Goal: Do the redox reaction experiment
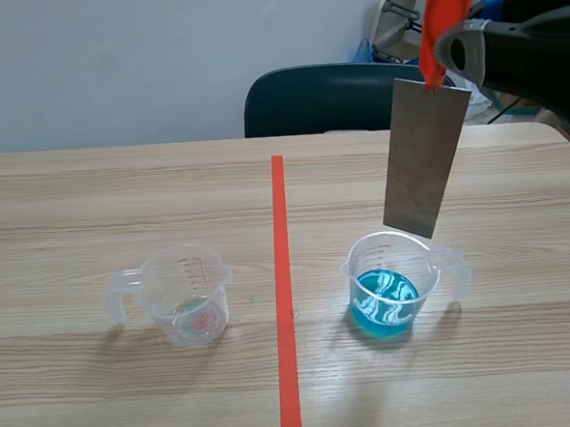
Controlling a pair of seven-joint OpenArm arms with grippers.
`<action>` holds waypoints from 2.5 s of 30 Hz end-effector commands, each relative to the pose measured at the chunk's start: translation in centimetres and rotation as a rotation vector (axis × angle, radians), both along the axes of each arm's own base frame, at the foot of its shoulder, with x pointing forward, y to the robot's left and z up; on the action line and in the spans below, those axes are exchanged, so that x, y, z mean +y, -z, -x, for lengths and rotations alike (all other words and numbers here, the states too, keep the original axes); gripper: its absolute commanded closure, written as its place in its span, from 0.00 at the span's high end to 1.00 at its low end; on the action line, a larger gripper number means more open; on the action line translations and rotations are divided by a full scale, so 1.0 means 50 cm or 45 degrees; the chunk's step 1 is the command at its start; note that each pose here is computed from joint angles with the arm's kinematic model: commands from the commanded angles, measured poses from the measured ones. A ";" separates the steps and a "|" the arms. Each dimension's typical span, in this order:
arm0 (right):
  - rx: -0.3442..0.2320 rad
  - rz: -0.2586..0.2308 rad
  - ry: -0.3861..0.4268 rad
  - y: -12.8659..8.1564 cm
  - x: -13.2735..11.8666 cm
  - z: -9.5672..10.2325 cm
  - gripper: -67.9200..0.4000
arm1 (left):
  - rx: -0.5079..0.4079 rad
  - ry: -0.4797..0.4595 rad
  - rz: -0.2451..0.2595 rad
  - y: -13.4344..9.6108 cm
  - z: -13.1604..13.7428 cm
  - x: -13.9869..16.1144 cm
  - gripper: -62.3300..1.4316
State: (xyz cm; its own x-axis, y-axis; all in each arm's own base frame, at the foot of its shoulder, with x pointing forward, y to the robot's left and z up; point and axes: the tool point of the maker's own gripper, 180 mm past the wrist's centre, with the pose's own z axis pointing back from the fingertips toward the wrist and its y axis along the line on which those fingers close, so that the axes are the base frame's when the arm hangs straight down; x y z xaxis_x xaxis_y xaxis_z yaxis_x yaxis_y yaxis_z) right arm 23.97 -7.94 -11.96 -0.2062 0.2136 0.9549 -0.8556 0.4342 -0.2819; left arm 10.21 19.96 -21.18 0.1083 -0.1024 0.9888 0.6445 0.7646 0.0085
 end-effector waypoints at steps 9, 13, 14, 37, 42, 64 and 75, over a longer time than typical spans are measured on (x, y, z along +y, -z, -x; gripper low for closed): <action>-0.025 -0.032 -0.045 -0.020 0.012 0.009 0.01 | 0.050 -0.016 -0.040 0.017 -0.001 0.005 1.00; -0.025 -0.032 -0.044 -0.019 0.012 0.009 0.02 | 0.050 -0.016 -0.040 0.017 -0.001 0.005 1.00; -0.025 -0.032 -0.044 -0.019 0.012 0.009 0.02 | 0.050 -0.016 -0.040 0.017 -0.001 0.005 1.00; -0.031 -0.050 -0.045 -0.024 0.012 0.009 0.01 | 0.015 -0.017 -0.028 0.008 -0.008 0.004 1.00; -0.031 -0.050 -0.045 -0.024 0.012 0.009 0.01 | 0.015 -0.017 -0.028 0.008 -0.008 0.004 1.00; -0.031 -0.050 -0.045 -0.024 0.012 0.009 0.01 | 0.015 -0.017 -0.028 0.008 -0.008 0.004 1.00; -0.031 -0.050 -0.045 -0.023 0.012 0.009 0.01 | -0.031 -0.021 -0.035 0.001 -0.023 0.005 1.00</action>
